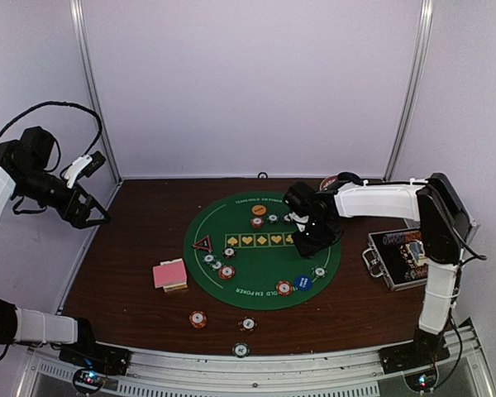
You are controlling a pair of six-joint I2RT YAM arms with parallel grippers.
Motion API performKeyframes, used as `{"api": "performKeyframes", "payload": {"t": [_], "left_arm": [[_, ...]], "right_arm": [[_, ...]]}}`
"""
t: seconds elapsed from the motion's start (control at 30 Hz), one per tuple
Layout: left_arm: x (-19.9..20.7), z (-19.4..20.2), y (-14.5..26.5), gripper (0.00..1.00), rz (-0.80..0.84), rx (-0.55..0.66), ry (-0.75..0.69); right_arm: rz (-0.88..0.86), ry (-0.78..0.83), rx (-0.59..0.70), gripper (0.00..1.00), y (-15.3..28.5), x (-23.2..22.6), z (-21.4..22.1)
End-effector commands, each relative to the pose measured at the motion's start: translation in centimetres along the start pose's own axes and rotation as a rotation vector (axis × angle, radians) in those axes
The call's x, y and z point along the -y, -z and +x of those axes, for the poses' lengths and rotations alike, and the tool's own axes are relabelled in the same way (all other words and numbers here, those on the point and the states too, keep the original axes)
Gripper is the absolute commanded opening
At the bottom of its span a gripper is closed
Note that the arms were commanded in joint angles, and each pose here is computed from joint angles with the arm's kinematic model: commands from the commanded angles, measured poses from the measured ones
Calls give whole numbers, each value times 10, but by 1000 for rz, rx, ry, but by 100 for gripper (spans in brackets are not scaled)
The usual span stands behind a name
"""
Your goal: Distribute texas hold em gaming equipment
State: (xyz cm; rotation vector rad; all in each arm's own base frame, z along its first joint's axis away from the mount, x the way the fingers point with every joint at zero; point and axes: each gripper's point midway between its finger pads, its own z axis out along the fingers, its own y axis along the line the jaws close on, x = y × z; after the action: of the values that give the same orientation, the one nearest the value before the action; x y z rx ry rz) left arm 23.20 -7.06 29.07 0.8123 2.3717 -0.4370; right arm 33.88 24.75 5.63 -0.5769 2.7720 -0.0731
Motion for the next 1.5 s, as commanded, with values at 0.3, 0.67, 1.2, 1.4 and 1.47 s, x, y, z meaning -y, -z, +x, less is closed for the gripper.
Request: {"api": "performKeyframes", "payload": {"t": [0.3, 0.67, 1.2, 1.4, 1.47], "left_arm": [[0, 19, -23, 97, 49, -62, 2], [0, 38, -72, 98, 30, -173, -95], [7, 56, -165, 98, 53, -408, -344], [11, 66, -188, 98, 50, -453, -455], [15, 67, -191, 98, 62, -447, -483]], "right_arm": [[84, -134, -27, 6, -25, 55, 9], [93, -149, -81, 28, -43, 58, 22], [-17, -231, 127, 97, 57, 50, -18], [-127, -231, 192, 99, 91, 19, -29], [-149, -225, 213, 99, 100, 8, -32]]}}
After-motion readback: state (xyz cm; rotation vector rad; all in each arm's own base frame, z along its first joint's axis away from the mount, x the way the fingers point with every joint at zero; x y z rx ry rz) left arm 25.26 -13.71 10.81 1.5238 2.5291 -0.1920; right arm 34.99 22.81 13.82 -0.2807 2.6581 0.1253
